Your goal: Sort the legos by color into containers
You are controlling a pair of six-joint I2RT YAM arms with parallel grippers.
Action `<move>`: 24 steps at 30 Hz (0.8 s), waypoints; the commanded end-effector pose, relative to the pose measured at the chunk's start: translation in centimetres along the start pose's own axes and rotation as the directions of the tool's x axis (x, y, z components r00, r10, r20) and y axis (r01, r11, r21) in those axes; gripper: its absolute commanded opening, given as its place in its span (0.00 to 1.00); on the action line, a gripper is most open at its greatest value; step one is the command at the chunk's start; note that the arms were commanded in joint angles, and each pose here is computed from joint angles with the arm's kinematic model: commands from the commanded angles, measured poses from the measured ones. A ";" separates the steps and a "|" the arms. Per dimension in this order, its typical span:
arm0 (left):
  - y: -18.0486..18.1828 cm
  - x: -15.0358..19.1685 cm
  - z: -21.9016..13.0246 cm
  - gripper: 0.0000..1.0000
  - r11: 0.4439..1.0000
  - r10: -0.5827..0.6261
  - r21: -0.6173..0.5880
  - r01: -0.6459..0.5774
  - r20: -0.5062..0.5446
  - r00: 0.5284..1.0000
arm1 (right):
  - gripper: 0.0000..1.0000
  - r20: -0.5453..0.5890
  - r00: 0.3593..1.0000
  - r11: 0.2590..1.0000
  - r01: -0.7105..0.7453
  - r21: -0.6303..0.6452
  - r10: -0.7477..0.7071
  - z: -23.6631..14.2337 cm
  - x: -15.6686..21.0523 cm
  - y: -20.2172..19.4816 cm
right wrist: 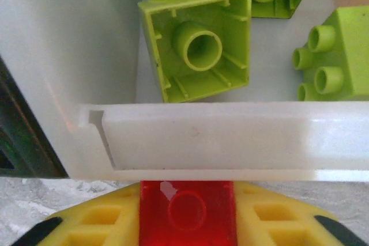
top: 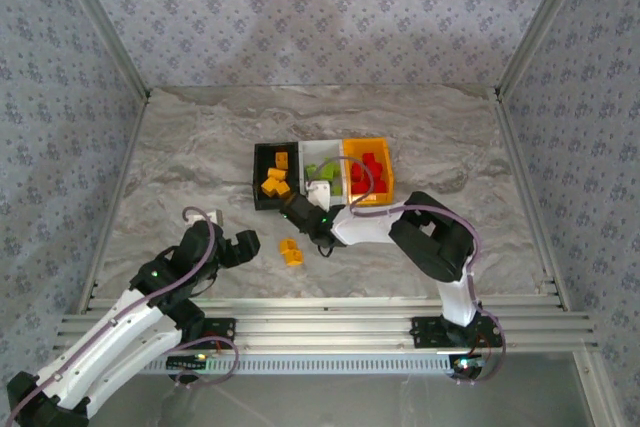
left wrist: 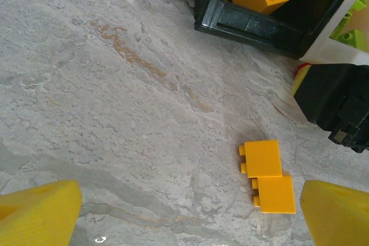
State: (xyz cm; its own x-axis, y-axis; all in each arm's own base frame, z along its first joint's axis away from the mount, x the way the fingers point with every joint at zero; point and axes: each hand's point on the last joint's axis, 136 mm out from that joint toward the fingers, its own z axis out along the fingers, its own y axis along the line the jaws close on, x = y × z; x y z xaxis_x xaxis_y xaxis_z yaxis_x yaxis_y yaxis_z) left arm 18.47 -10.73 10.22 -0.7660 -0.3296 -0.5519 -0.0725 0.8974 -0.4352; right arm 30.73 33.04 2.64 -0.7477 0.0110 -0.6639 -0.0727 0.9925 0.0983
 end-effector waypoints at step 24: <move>-1.0 -0.2 0.8 0.98 0.999 -0.026 0.029 0.026 -0.015 1.000 | 0.27 0.069 0.992 0.993 -0.102 -0.057 0.105 -10.1 -7.5 -10.6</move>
State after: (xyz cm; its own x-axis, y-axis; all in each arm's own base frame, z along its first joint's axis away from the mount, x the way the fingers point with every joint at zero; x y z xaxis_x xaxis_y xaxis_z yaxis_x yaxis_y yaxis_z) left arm 18.84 -11.38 9.45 -0.7803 -0.3295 -0.5315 -0.0774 0.8943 -0.4408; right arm 29.20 22.11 14.59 -0.6621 0.1602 -0.7321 -0.0344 0.9693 0.2433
